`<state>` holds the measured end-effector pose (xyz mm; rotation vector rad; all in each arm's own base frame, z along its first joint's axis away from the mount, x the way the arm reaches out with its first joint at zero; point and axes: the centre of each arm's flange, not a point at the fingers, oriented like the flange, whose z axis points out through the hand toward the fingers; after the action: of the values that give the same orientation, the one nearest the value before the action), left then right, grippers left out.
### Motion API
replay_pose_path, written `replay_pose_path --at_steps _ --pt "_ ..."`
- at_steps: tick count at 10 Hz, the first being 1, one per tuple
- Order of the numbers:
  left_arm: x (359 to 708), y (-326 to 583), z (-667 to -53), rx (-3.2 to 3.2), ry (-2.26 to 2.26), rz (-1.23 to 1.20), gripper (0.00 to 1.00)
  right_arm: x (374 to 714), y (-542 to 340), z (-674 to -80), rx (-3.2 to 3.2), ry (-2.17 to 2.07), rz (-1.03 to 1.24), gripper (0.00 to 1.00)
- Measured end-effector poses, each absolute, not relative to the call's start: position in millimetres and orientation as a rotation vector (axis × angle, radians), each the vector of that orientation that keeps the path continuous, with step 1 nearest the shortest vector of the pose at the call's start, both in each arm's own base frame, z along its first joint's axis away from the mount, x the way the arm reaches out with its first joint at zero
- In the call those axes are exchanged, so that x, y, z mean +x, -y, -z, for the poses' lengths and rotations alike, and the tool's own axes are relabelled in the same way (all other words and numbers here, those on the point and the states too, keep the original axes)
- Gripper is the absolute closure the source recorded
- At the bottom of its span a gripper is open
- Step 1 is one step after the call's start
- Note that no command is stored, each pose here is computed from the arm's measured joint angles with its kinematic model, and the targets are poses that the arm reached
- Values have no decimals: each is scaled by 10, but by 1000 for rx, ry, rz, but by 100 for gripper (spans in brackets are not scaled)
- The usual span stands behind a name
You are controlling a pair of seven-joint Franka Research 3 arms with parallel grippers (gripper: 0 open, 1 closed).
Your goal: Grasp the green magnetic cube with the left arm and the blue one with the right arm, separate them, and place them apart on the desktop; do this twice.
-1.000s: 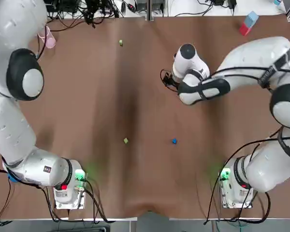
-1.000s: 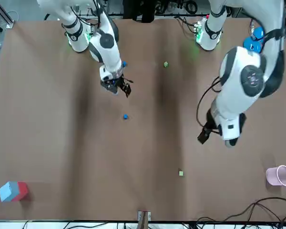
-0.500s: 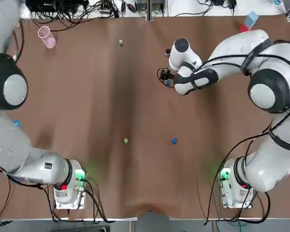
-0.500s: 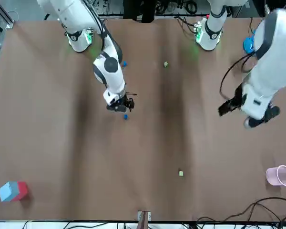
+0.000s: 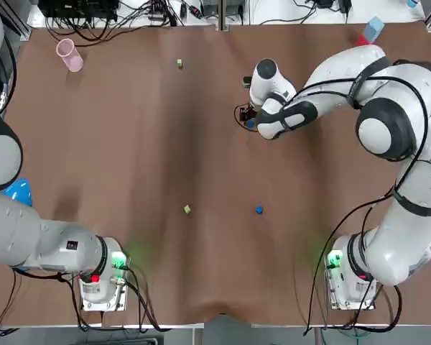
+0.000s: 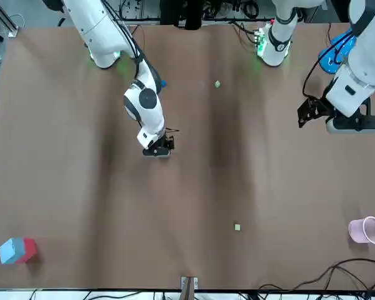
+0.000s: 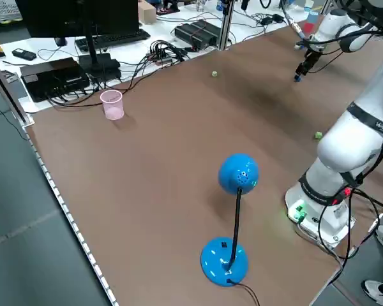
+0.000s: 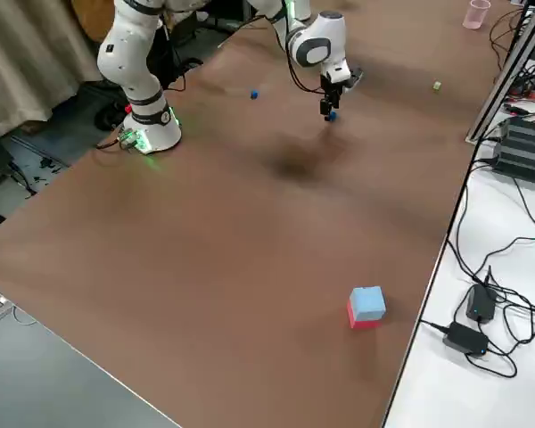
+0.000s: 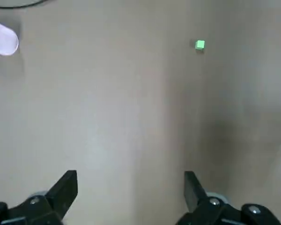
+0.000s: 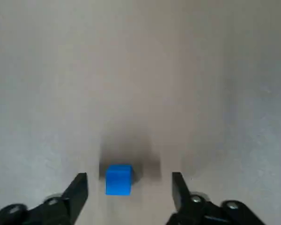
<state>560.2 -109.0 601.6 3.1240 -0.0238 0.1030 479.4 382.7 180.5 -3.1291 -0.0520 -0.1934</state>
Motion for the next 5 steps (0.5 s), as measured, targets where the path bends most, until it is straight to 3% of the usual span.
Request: replay_pose_path --at_steps 1,4,5 --pt "5611 1113 -6014 3122 30 -111 0 4761 -3848 -1741 -3137 76 187 27" --pt "5701 1125 -6037 3116 33 -133 0 4848 -3886 -1814 -3122 70 218 76" --pt "5704 1112 -6044 3117 30 -125 0 4902 -3899 -1866 -3114 63 235 77"
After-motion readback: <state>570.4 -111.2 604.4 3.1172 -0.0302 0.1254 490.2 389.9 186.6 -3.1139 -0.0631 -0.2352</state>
